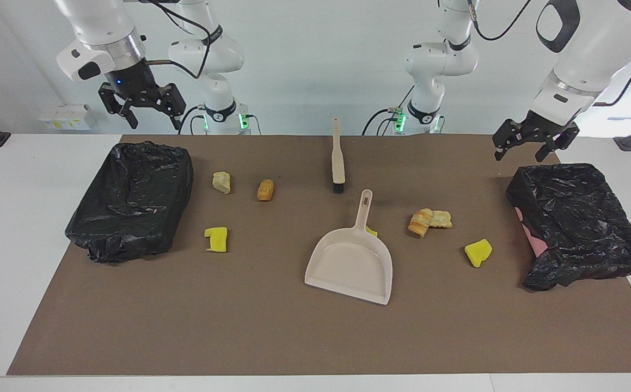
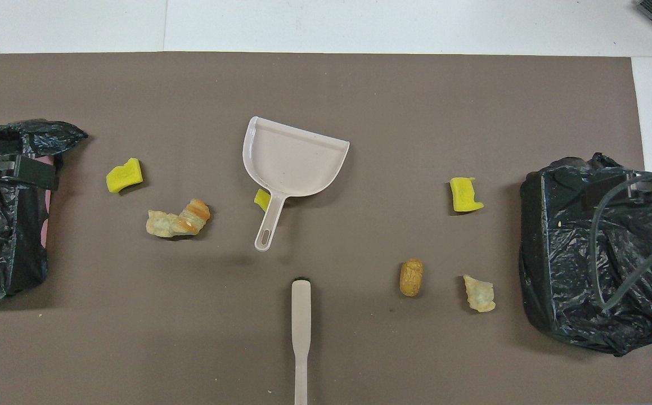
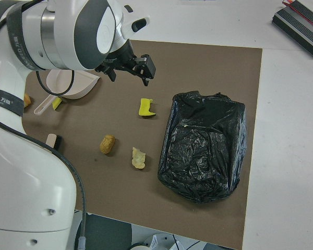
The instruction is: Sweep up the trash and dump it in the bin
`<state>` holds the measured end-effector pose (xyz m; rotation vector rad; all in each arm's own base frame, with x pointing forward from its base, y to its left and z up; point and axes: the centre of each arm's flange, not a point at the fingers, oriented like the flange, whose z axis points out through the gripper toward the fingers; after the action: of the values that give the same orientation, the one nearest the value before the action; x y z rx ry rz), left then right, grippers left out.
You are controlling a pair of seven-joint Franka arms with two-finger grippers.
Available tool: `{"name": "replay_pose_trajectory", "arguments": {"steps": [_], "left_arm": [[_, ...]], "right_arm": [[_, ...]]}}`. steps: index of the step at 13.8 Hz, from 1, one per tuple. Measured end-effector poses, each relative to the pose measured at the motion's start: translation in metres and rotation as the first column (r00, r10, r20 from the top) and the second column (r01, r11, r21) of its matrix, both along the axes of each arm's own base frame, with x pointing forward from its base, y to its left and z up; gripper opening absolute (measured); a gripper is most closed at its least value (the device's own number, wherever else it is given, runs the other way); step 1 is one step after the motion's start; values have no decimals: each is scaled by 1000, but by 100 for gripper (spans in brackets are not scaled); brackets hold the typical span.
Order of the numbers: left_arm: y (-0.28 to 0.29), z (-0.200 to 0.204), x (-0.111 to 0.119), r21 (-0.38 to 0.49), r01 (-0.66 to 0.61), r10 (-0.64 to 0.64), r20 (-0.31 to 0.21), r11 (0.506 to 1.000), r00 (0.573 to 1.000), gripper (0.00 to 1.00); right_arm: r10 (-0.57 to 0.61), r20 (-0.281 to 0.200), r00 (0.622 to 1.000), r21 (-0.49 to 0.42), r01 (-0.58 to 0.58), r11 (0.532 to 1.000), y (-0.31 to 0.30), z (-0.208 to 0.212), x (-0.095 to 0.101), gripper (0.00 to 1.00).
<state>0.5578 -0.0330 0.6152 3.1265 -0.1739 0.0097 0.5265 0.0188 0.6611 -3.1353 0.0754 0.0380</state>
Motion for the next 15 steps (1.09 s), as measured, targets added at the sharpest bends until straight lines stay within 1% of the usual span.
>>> {"name": "replay_pose_trajectory", "arguments": {"steps": [3,5,8,10,11,13,15], "left_arm": [[-6,0,-1,-3,11,-11,-1,1000,1000,100],[-12,-3,-3,-13,19,-19,-16,1000,1000,100],[-42,-14,-14,-28,71,-72,-32,997,997,100],[-77,-32,-28,-36,129,-131,-42,991,991,100],[-95,-43,-35,-46,146,-148,-43,988,988,100],[-129,-67,-56,-56,141,-144,-38,988,989,100],[-165,-89,-83,-54,126,-129,-44,991,991,100]], "right_arm": [[0,0,1000,0,0,1000,0,0,0,100],[-2,0,1000,0,2,1000,-1,0,0,100],[-15,0,1000,0,15,1000,-8,0,0,100],[-26,3,1000,0,26,1000,-14,0,1,100],[-26,12,1000,0,26,1000,-14,1,2,100],[-17,39,999,1,17,1000,-9,-2,6,100],[-3,65,998,2,3,1000,-1,-13,15,100]]}}
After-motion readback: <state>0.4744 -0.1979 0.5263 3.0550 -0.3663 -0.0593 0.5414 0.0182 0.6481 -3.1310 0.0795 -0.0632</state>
